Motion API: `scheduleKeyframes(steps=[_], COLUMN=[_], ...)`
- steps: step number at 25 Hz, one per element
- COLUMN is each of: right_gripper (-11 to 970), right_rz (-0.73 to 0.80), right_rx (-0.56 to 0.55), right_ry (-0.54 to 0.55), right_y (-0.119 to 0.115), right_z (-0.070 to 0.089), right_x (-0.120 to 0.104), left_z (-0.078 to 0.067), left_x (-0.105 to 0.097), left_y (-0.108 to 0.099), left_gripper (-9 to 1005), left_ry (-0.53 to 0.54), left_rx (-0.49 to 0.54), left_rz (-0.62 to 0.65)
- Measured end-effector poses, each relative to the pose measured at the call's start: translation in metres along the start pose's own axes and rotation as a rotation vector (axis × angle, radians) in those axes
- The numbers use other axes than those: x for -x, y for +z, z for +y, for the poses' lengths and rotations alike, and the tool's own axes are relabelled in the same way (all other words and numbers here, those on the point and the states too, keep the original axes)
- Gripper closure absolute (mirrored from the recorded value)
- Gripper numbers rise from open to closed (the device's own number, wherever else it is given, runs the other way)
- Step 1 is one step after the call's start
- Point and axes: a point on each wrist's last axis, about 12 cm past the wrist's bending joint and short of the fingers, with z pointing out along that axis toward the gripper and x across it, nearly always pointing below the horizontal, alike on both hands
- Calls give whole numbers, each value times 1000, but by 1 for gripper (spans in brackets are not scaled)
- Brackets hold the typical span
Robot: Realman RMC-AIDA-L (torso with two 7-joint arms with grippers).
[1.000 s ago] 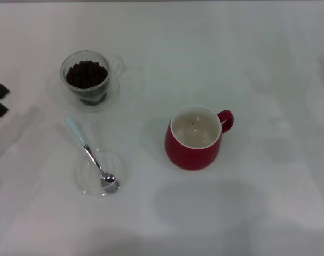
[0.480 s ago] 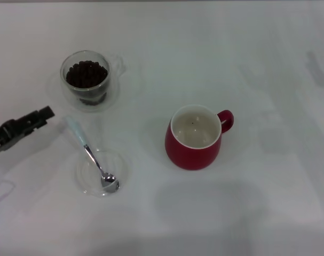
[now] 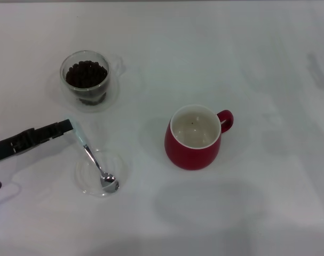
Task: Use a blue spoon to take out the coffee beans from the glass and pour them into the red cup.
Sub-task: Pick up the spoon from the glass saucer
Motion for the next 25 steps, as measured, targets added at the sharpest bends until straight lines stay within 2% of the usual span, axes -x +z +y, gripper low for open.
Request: scheduleKeyframes(steps=[10, 15, 25], right_gripper=[127, 127, 127], right_rz=[7, 17, 21], right_rx=[3, 5, -1], right_ry=[2, 0, 6], right_y=[0, -2, -4], right_z=[1, 0, -1], right_x=[-1, -2, -2], left_z=[-4, -3, -4], left_x=[7, 8, 15], left_y=[10, 11, 10], left_gripper=[452, 525, 777], left_ry=[44, 42, 54], left_rx=[4, 8, 9], left_rz=[64, 49, 24])
